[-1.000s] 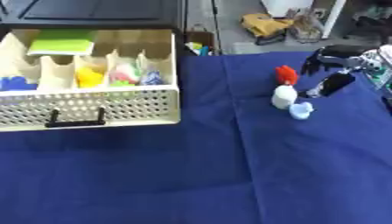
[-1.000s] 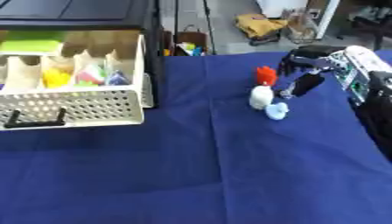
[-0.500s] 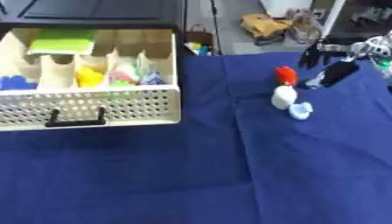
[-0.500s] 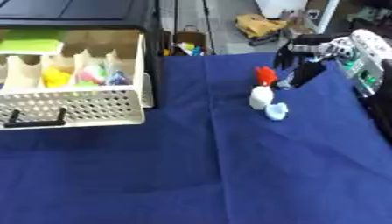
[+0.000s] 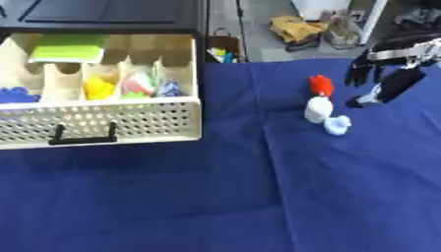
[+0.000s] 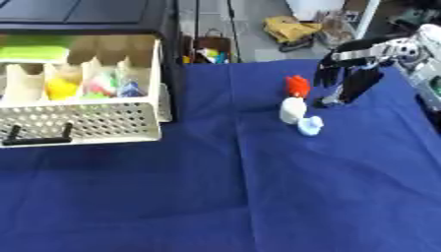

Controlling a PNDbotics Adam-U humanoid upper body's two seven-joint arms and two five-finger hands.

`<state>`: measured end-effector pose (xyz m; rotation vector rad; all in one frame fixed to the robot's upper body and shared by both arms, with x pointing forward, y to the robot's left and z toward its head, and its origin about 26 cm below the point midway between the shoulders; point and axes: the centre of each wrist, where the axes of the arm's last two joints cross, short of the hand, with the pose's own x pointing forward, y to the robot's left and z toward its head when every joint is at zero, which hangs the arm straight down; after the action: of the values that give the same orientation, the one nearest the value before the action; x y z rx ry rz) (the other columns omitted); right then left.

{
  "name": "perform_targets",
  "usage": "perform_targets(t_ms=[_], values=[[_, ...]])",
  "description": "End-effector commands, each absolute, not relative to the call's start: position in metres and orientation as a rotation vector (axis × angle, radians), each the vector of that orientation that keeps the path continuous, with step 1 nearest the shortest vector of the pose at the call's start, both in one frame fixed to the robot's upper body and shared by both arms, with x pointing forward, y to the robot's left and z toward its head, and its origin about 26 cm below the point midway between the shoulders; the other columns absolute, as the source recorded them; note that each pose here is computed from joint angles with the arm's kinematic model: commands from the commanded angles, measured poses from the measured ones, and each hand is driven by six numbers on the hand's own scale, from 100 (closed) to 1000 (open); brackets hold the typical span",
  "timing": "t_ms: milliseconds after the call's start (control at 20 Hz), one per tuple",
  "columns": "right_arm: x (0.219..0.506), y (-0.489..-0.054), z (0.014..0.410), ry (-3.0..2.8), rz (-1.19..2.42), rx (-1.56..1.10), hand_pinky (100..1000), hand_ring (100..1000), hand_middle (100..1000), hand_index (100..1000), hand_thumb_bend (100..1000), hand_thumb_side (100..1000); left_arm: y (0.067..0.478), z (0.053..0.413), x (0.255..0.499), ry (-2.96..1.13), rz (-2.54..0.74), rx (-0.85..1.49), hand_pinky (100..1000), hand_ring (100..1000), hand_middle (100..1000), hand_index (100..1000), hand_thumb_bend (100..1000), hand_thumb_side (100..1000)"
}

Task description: Pick up objects from table and place into drawer.

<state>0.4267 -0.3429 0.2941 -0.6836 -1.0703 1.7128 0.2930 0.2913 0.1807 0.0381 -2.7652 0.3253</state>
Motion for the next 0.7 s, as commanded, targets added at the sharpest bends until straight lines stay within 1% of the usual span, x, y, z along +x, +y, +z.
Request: perform_targets(t_ms=[50,300,350,400,650,700], values=[[0.417,-0.348,0.313,-1.08,1.711,-0.72,674,740,625,768,444,456,0.291,0.188,0.292,-2.794,0.311,0.033,319,448,529,731,204,963],[0.417,-0.345,0.306,-1.072,1.712,-0.706,674,742,624,767,449,447,0.291,0.188,0.292,-2.795,0.313,0.028,319,448,529,732,204,963],[0.417,-0.344,0.305,-1.07,1.712,-0.704,674,743,624,767,461,435,0.291,0.188,0.292,-2.795,0.314,0.027,319,448,529,732,204,963],[0.417,-0.344,0.304,-1.069,1.713,-0.704,674,743,624,767,449,446,0.291,0.188,0.292,-2.795,0.314,0.027,319,448,529,732,204,963],[0.421,-0.344,0.295,-1.039,1.721,-0.699,677,753,632,771,444,432,0.29,0.188,0.293,-2.795,0.315,0.024,319,448,529,732,204,963],[0.422,-0.344,0.293,-1.033,1.722,-0.698,676,754,631,771,455,410,0.29,0.188,0.293,-2.795,0.315,0.024,319,448,529,732,204,963]])
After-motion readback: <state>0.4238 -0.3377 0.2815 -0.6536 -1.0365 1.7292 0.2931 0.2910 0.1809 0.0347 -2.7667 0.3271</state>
